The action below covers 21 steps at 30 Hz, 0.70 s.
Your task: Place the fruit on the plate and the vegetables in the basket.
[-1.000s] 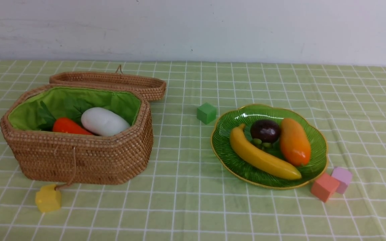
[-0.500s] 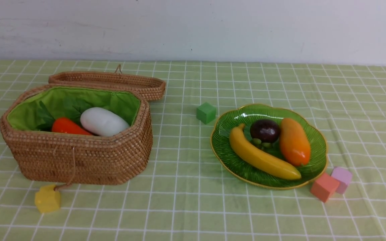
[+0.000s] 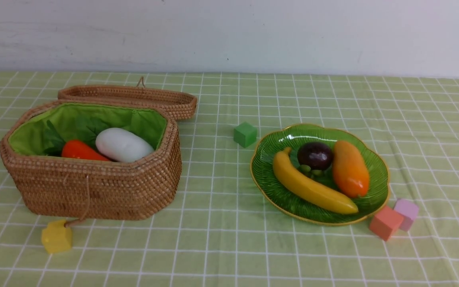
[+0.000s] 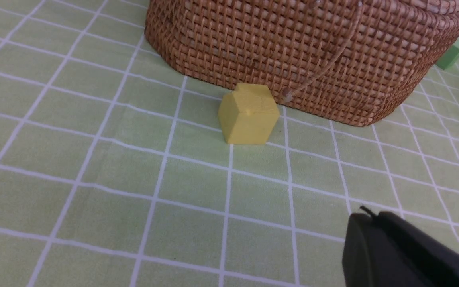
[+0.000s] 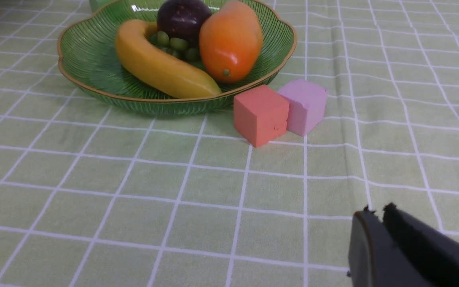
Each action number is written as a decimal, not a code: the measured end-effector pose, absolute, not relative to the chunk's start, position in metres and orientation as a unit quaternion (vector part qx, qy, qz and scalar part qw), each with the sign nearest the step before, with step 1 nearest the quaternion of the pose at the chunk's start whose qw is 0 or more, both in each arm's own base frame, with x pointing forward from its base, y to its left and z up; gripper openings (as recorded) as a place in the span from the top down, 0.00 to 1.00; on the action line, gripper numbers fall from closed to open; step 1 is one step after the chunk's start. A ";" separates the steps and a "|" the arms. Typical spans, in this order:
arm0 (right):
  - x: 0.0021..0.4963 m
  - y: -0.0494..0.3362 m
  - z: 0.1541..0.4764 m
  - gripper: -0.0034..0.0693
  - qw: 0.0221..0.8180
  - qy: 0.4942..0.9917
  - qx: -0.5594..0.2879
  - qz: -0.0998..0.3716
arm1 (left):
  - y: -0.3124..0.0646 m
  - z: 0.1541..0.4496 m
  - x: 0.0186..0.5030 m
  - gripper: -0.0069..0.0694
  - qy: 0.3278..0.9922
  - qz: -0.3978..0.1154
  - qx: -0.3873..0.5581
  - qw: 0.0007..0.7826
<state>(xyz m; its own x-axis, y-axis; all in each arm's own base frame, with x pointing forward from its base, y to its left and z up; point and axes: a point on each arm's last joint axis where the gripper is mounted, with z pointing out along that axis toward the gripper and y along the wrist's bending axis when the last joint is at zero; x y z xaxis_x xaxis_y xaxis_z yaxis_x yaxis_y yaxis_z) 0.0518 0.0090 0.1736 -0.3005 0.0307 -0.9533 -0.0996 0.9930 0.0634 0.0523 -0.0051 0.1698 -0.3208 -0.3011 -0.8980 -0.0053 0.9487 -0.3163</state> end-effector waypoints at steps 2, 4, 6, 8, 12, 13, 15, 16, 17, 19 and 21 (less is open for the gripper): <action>0.052 0.009 0.174 0.88 0.591 0.804 -0.021 0.055 | -0.005 0.170 0.052 0.93 0.802 -0.129 -0.095 0.575; 0.052 0.009 0.174 0.88 0.591 0.804 -0.021 0.055 | -0.005 0.170 0.052 0.93 0.802 -0.129 -0.095 0.575; 0.052 0.009 0.174 0.88 0.591 0.804 -0.021 0.055 | -0.005 0.170 0.052 0.93 0.802 -0.129 -0.095 0.575; 0.052 0.009 0.174 0.88 0.591 0.804 -0.021 0.055 | -0.005 0.170 0.052 0.93 0.802 -0.129 -0.095 0.575; 0.052 0.009 0.174 0.88 0.591 0.804 -0.021 0.055 | -0.005 0.170 0.052 0.93 0.802 -0.129 -0.095 0.575; 0.052 0.009 0.174 0.87 0.591 0.804 -0.021 0.055 | -0.005 0.170 0.052 0.93 0.802 -0.129 -0.095 0.575; 0.052 0.009 0.174 0.87 0.591 0.804 -0.021 0.055 | -0.005 0.170 0.052 0.92 0.802 -0.129 -0.096 0.575; 0.052 0.009 0.174 0.87 0.591 0.804 -0.021 0.055 | -0.005 0.170 0.052 0.92 0.802 -0.129 -0.096 0.575; 0.052 0.009 0.174 0.86 0.591 0.804 -0.021 0.055 | -0.005 0.170 0.052 0.92 0.802 -0.129 -0.096 0.575; 0.052 0.009 0.174 0.86 0.591 0.804 -0.021 0.055 | -0.005 0.170 0.052 0.92 0.802 -0.129 -0.096 0.575; 0.052 0.009 0.174 0.86 0.591 0.804 -0.021 0.055 | -0.005 0.170 0.052 0.92 0.802 -0.129 -0.096 0.575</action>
<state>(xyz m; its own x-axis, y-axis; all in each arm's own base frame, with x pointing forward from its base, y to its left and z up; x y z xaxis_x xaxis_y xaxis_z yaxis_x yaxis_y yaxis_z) 0.0518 0.0090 0.1736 -0.3005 0.0307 -0.9533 -0.0996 0.9930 0.0634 0.0523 -0.0051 0.1698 -0.3208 -0.3018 -0.8978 -0.0055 0.9484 -0.3169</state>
